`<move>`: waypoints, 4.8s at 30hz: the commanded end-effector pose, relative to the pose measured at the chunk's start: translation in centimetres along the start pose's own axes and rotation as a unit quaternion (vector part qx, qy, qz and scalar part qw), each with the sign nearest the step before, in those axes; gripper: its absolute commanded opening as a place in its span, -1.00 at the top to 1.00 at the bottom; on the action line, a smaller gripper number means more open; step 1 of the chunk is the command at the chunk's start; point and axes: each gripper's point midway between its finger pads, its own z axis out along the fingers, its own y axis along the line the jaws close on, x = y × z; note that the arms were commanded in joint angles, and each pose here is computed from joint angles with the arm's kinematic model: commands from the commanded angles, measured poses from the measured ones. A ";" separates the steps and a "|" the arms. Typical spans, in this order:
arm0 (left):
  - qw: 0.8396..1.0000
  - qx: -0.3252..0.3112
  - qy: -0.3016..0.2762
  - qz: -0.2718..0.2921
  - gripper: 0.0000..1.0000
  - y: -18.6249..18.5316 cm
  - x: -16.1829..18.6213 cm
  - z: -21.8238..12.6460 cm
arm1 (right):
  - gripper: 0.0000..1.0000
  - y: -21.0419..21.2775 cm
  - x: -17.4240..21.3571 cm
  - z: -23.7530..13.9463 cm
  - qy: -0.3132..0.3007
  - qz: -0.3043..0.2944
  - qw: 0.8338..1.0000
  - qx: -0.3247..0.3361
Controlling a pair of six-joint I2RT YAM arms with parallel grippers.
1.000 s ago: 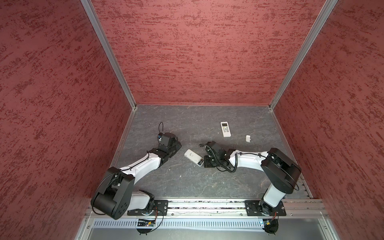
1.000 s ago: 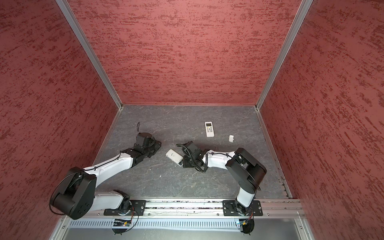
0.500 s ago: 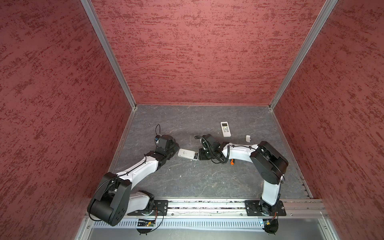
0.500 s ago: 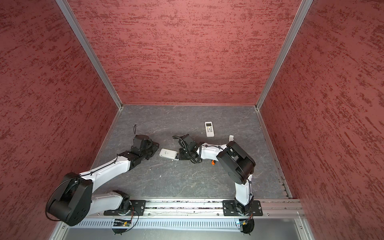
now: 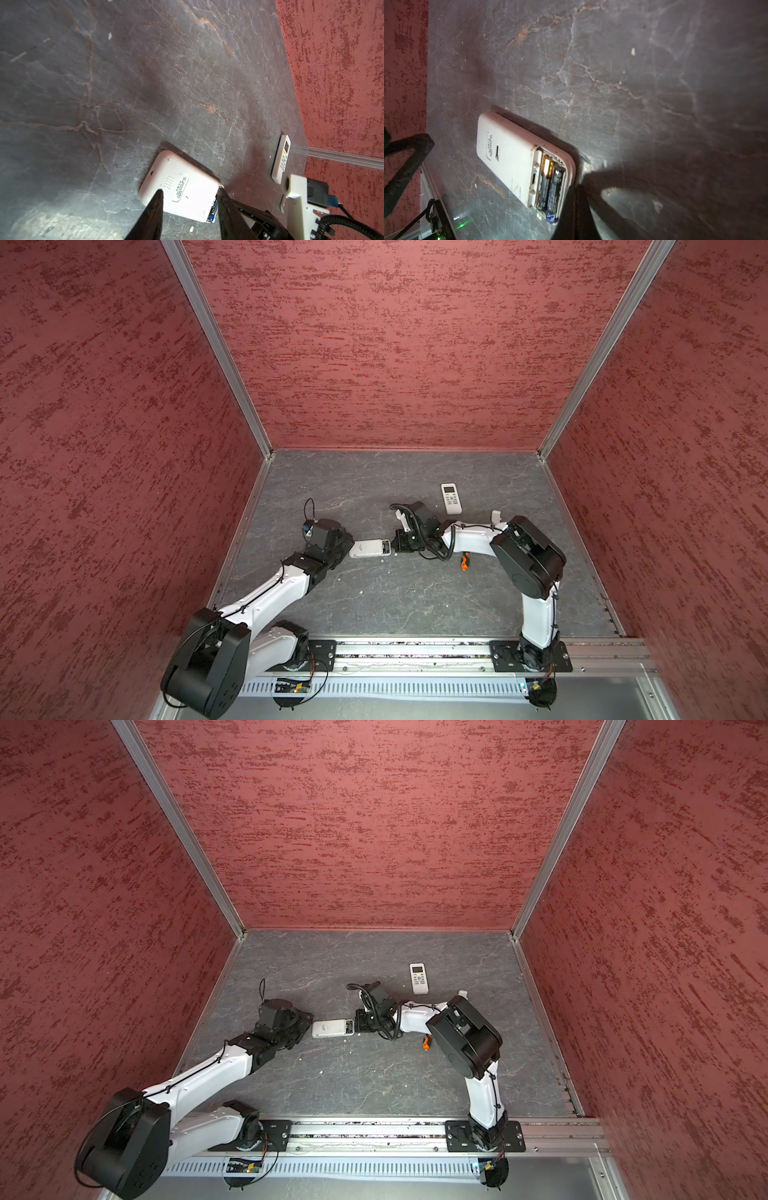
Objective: Unload the batteries from the remote control
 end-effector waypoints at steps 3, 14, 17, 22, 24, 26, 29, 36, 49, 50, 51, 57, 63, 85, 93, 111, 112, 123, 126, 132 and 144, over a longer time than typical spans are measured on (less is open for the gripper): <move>1.000 0.005 -0.006 -0.005 0.08 -0.1 -0.3 0.1 | 0.60 -1.5 -2.2 -4.6 -0.057 -0.017 0.995 0.080; 0.996 0.048 0.020 0.074 0.01 -5.7 -0.4 1.3 | -0.04 -8.6 2.2 -14.8 -0.074 0.049 0.962 0.259; 0.994 0.059 0.025 0.086 0.01 -6.9 -0.2 1.5 | -0.10 -10.9 3.1 -15.7 -0.074 0.073 0.954 0.280; 0.992 0.067 0.032 0.097 0.01 -7.9 0.2 1.8 | -0.17 -13.1 3.8 -16.6 -0.069 0.092 0.949 0.295; 0.992 0.068 0.034 0.097 0.01 -8.0 0.3 1.9 | -0.18 -13.8 4.0 -16.6 -0.063 0.091 0.945 0.308; 0.992 0.070 0.035 0.098 0.01 -8.1 0.4 2.0 | -0.18 -14.2 4.2 -16.7 -0.061 0.091 0.944 0.311; 0.992 0.071 0.038 0.097 0.01 -8.2 0.7 2.3 | -0.18 -15.2 5.0 -16.1 -0.046 0.097 0.942 0.317; 0.991 0.073 0.047 0.101 0.01 -8.8 1.2 2.9 | -0.13 -16.3 6.6 -15.0 -0.027 0.108 0.944 0.310; 0.984 0.096 0.089 0.123 0.00 -11.1 2.2 4.0 | 0.79 -12.9 5.1 -15.7 -0.056 0.039 0.970 0.233; 0.983 0.101 0.094 0.121 0.01 -11.3 2.2 4.2 | 0.81 -12.0 4.8 -16.0 -0.064 0.024 0.975 0.213; 0.982 0.108 0.101 0.117 0.01 -11.5 2.3 4.3 | 0.83 -11.1 4.5 -16.4 -0.073 0.011 0.978 0.194; 0.977 0.136 0.119 0.114 0.00 -12.6 2.8 4.4 | 0.89 -5.9 3.1 -17.1 -0.106 -0.074 0.988 0.082; 0.966 0.189 0.127 0.125 -0.02 -14.5 4.0 3.5 | 0.90 -2.7 2.3 -16.6 -0.109 -0.107 0.988 0.009; 0.930 0.295 0.164 0.145 -0.02 -18.4 9.2 1.6 | 0.94 1.7 1.7 -16.4 -0.107 -0.131 0.983 -0.074; 0.927 0.312 0.146 0.147 -0.02 -18.9 8.5 0.7 | 0.94 3.9 2.3 -16.4 -0.101 -0.116 0.976 -0.153; 0.935 0.304 0.111 0.143 0.00 -16.9 7.5 -1.0 | 0.96 4.9 1.3 -16.7 -0.118 -0.107 0.971 -0.177; 0.936 0.303 0.111 0.141 0.01 -16.7 7.5 -1.0 | 0.97 4.7 1.1 -16.7 -0.121 -0.105 0.972 -0.169; 0.918 0.345 0.114 0.160 0.02 -18.3 9.5 -3.3 | 0.98 4.2 0.0 -16.1 -0.127 -0.106 0.976 -0.145; 0.912 0.354 0.125 0.162 0.03 -19.0 10.6 -3.3 | 0.98 4.5 -0.2 -16.1 -0.127 -0.109 0.975 -0.149; 0.906 0.361 0.144 0.167 0.05 -19.8 12.4 -2.5 | 0.98 5.0 -0.2 -16.2 -0.126 -0.114 0.973 -0.159; 0.902 0.365 0.153 0.173 0.28 -21.3 13.1 -1.1 | 0.98 5.3 0.3 -16.3 -0.121 -0.108 0.970 -0.180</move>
